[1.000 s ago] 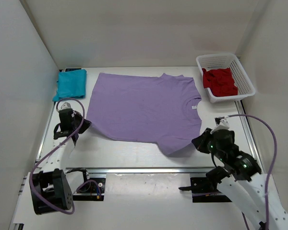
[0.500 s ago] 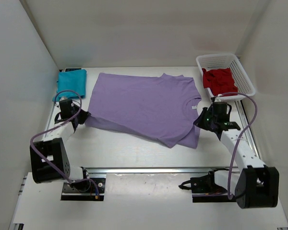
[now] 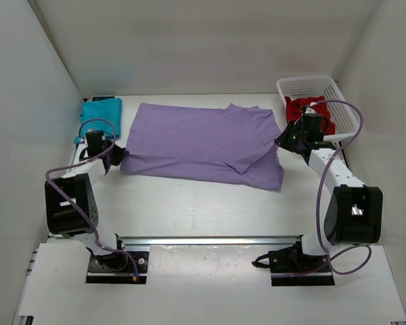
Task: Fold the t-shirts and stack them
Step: Fold the flattened tshirt in 1/3 of the way
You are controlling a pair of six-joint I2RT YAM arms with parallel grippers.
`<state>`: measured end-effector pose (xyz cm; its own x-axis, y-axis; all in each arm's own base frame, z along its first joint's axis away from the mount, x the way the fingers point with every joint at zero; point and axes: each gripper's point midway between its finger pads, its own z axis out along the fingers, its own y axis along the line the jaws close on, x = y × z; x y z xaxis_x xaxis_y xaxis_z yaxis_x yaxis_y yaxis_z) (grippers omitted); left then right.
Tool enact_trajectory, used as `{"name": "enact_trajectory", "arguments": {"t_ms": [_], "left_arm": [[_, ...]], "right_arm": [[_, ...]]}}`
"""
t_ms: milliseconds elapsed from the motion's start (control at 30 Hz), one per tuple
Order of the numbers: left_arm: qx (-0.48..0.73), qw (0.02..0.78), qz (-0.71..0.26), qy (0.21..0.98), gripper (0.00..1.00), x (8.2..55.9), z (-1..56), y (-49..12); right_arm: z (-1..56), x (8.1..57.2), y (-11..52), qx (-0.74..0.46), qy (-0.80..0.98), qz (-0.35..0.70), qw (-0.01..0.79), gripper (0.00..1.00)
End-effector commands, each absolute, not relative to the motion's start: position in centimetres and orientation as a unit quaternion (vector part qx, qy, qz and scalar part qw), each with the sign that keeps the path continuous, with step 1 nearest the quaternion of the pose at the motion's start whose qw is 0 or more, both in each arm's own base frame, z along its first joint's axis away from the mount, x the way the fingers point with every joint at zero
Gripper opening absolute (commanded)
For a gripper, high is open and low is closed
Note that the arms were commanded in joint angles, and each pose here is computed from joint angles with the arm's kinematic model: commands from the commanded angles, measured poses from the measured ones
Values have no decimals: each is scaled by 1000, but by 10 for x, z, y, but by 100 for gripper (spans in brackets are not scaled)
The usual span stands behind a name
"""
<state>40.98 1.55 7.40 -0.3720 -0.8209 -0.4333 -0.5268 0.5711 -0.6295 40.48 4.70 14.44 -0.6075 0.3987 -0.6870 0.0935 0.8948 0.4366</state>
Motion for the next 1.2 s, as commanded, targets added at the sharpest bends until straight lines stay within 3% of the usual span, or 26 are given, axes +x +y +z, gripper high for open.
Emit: {"name": "enact_trajectory", "arguments": {"t_ms": [0,467,533,600,667,700,767,833,867,933,1100,1167], "left_arm": [[-415,395,-197,796,0,427,86,21],[-406,391,-191,804,2,452,70,22],[-410,389,-192,802,13,450,69,26],[-414,394,-193,798,24,446,75,32],[-410,406,-196,792,43,443,86,31],[-405,421,-191,789,44,441,96,33],[-397,435,-179,788,42,433,107,33],[-389,442,-183,787,41,418,114,28],[-396,430,-185,790,40,405,101,24],[-408,399,-199,797,38,376,78,14],[-433,345,-214,805,43,340,38,7],[-443,333,-222,802,45,340,30,5]], "right_arm": [[154,436,38,135,865,179,449,0],[135,488,39,132,867,170,448,0],[136,493,41,128,869,164,449,2],[139,496,47,119,872,167,445,10],[150,496,46,119,868,167,452,18],[155,494,44,121,865,166,457,21],[169,484,43,125,861,164,465,26],[167,462,44,134,861,171,459,24],[186,454,44,138,846,179,483,19],[171,414,63,132,848,184,479,0],[126,345,69,162,848,201,462,0],[103,321,62,183,853,192,450,11]]}}
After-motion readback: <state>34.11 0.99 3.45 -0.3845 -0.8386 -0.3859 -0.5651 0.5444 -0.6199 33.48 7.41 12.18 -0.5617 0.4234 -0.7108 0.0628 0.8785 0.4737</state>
